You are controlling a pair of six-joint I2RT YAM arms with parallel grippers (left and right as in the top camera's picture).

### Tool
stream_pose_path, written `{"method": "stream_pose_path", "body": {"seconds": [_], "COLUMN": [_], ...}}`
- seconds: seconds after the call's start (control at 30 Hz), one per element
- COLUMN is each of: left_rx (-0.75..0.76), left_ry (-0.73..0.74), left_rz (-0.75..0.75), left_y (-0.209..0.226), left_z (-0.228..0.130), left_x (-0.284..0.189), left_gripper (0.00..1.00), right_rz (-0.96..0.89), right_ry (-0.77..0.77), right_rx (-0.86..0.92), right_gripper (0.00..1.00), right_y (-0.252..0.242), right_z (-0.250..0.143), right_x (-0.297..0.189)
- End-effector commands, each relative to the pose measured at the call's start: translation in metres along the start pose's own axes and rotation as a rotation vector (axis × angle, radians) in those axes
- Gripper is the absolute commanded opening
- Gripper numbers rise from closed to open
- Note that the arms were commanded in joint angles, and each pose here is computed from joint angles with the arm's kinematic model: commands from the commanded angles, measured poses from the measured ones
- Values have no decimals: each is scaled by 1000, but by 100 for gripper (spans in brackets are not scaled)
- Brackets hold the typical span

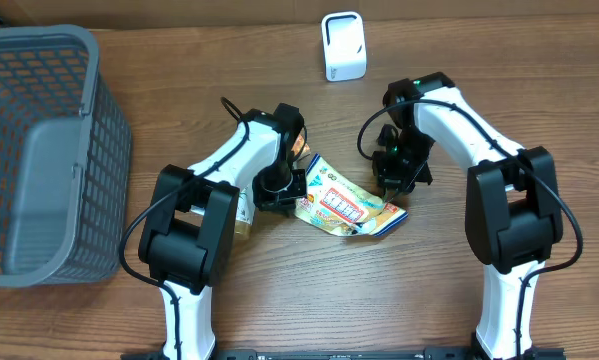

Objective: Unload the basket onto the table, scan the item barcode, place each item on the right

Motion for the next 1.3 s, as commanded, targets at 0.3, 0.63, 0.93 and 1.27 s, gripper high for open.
{"method": "stream_pose_path", "body": {"seconds": [0.3,0.63,0.93,1.27], "left_rx": [137,104,5,-30], "left_ry": [-106,-93,-167,-179], "left_rz": [-173,-200,50,63], "left_y": [-51,-46,-10,-8], "left_z": [20,23,30,35], "left_x": [-59,-21,2,-47], "left_gripper": [4,4,4,4], "right_rz": [214,325,-19,-196], "right_ry": [-97,8,57,-13], "right_rx": [-277,-213,38,125], "right_gripper": [4,4,4,4], "right_y": [56,65,6,-10], "right_z": [-22,-34,-46,-35], "right_x": [-34,31,72,42]}}
Point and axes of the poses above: each gripper's point midway between its finger pads, its own x axis out along the fingers, its own y axis along the line the jaws close on, z = x × y, the point moved 7 cm from there along -x, back along the fingers, and after that the axes turned 6 degrees about -x, right-handed, at the moved point
